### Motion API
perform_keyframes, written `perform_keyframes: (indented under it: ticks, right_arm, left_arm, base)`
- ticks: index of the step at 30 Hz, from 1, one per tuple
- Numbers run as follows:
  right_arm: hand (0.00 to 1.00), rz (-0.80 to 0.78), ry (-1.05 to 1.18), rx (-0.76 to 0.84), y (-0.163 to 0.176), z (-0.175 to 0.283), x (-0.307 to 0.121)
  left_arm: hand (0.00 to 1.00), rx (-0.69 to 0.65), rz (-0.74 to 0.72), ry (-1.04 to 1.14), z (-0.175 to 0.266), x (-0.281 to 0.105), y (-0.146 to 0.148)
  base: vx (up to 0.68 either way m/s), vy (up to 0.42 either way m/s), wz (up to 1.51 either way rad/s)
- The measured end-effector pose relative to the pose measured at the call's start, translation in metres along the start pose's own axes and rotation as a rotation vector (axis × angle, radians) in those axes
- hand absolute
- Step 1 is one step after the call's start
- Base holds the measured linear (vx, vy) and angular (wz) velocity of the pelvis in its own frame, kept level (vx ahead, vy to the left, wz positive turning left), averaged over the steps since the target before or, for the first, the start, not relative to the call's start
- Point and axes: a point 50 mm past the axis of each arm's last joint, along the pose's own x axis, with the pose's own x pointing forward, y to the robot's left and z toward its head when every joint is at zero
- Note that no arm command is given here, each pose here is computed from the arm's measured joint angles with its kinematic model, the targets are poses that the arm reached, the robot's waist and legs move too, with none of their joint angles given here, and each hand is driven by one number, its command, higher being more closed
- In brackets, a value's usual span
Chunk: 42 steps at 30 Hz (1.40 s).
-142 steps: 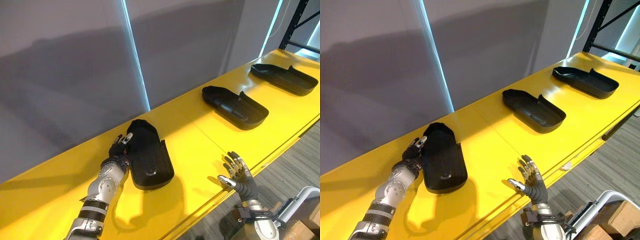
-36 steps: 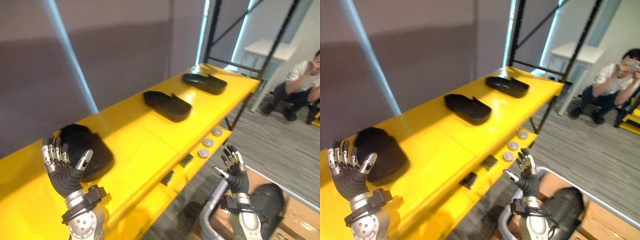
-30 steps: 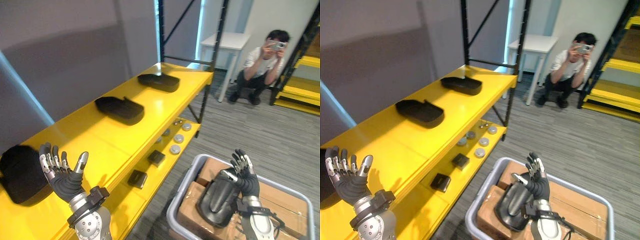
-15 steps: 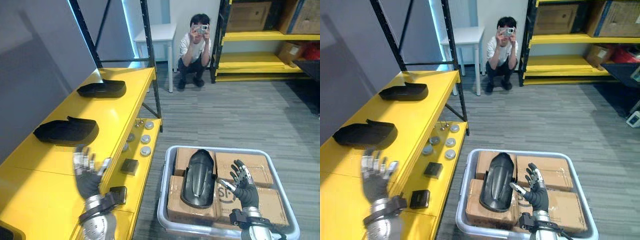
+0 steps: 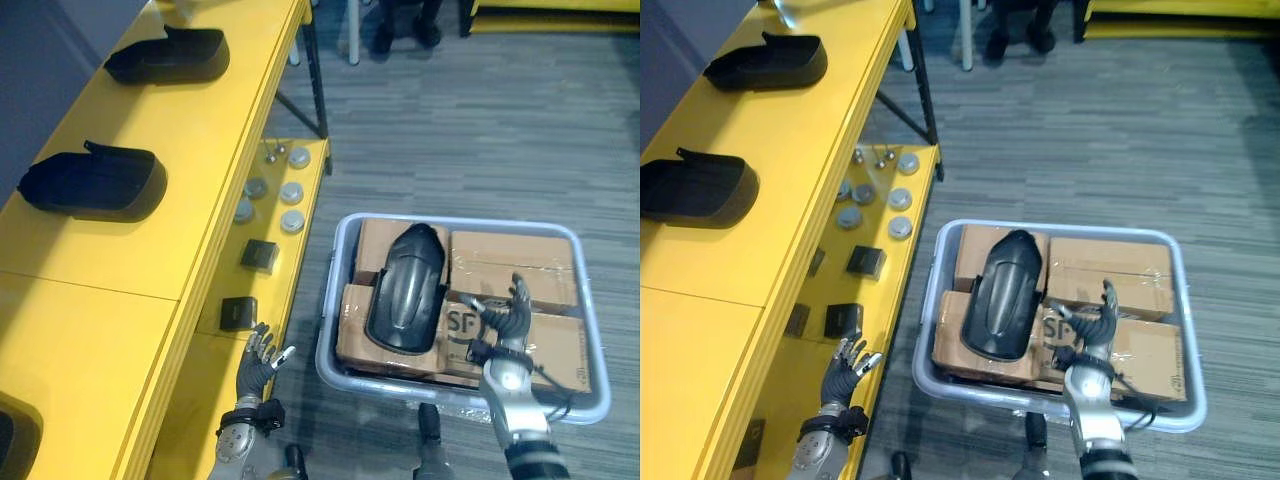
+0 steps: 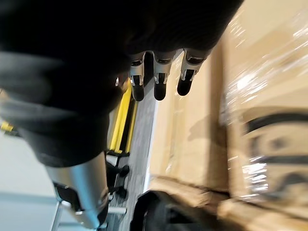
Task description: Walk over and take plastic housings, then place them on the shelf
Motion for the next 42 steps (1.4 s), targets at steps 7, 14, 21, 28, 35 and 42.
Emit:
perform_keyframes:
  ticks: [7, 14, 21, 28, 35, 42]
  right_arm:
    - [0.00, 0.070, 0.026, -0.115, 0.000, 0.007, 0.027]
    - [0.00, 0.123, 0.117, -0.195, 0.008, -0.004, 0.029]
    - [1.00, 0.194, 0.143, -0.386, 0.005, -0.016, 0.016]
    - [1.00, 0.206, 0.261, -0.649, -0.001, -0.037, 0.009]
    - [1.00, 0.153, 0.370, -0.720, -0.012, -0.042, 0.031]
    - [1.00, 0.181, 0.198, -0.893, -0.009, -0.010, 0.054]
  left_arm:
    - [0.00, -0.032, 0.002, 0.189, -0.039, -0.007, 0.008]
    - [0.00, -0.014, -0.005, 0.290, -0.060, -0.016, 0.014]
    - [0.00, -0.010, 0.011, 0.319, -0.067, -0.021, 0.018]
    - [0.00, -0.038, -0.007, 0.264, -0.056, -0.016, 0.013]
    - [0.00, -0.093, -0.157, 0.036, -0.003, 0.005, -0.018]
    - [0.00, -0.153, -0.316, -0.075, 0.039, 0.030, -0.057]
  base:
    - [-0.04, -0.027, 0.12]
    - [-0.12, -0.003, 0.09]
    - [-0.06, -0.008, 0.01]
    - [0.00, 0.000, 0.00]
    - [-0.05, 0.001, 0.05]
    - [-0.02, -0.006, 0.04]
